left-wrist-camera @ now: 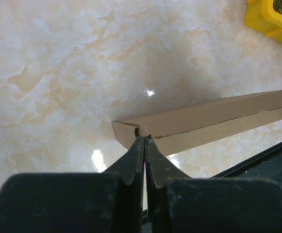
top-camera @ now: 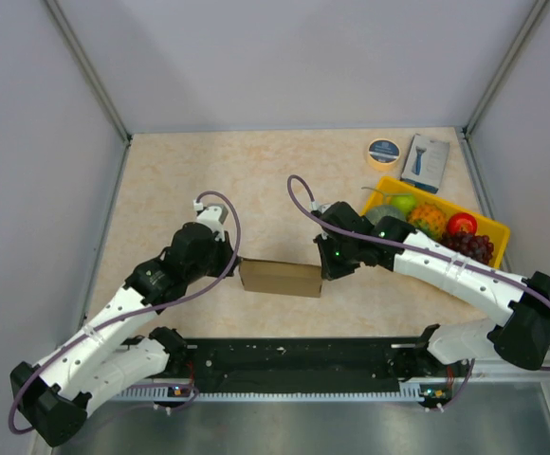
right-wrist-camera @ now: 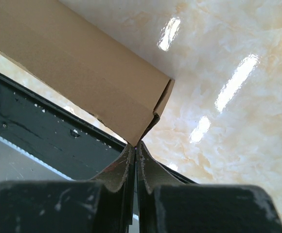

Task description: Fold the paper box

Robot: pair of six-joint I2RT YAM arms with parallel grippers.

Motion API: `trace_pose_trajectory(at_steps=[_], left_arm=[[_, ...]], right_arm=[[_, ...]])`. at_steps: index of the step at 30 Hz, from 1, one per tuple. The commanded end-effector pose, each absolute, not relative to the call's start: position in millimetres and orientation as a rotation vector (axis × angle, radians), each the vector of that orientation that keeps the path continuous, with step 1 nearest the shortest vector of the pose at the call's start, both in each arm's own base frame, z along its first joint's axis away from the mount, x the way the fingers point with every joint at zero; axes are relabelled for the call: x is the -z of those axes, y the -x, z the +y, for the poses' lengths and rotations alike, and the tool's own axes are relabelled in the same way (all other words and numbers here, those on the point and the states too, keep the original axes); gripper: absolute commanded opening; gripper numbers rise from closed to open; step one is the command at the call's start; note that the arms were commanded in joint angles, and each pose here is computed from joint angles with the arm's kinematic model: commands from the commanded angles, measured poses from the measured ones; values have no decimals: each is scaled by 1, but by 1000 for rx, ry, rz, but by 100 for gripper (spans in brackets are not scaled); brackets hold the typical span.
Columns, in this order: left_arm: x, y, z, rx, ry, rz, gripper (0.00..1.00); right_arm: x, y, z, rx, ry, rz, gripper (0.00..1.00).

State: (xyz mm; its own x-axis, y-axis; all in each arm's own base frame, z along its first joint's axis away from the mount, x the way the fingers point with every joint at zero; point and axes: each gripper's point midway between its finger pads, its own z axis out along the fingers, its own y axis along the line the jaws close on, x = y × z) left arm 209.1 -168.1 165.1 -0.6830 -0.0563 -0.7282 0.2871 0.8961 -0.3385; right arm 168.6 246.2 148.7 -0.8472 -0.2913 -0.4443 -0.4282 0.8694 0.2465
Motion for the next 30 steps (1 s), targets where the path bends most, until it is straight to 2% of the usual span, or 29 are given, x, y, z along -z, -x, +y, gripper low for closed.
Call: trace_pose_trajectory(at_steps=[1,6,10,30], left_arm=[[-167,-210,-165,525,-187,2253,4],[-176,-214,-155,434,-243,2231,3],[-176,-209,-171,539,-255,2244,4],[-129,-192,-161,494,-108,2294,3]], right_arm=[[-145,-168,249,-477,554,2634,0],[-144,-168,249,-473,553,2634,0],[-144,-168,250,-476,557,2634,0],[-132,-174,245,-470,538,2482,0]])
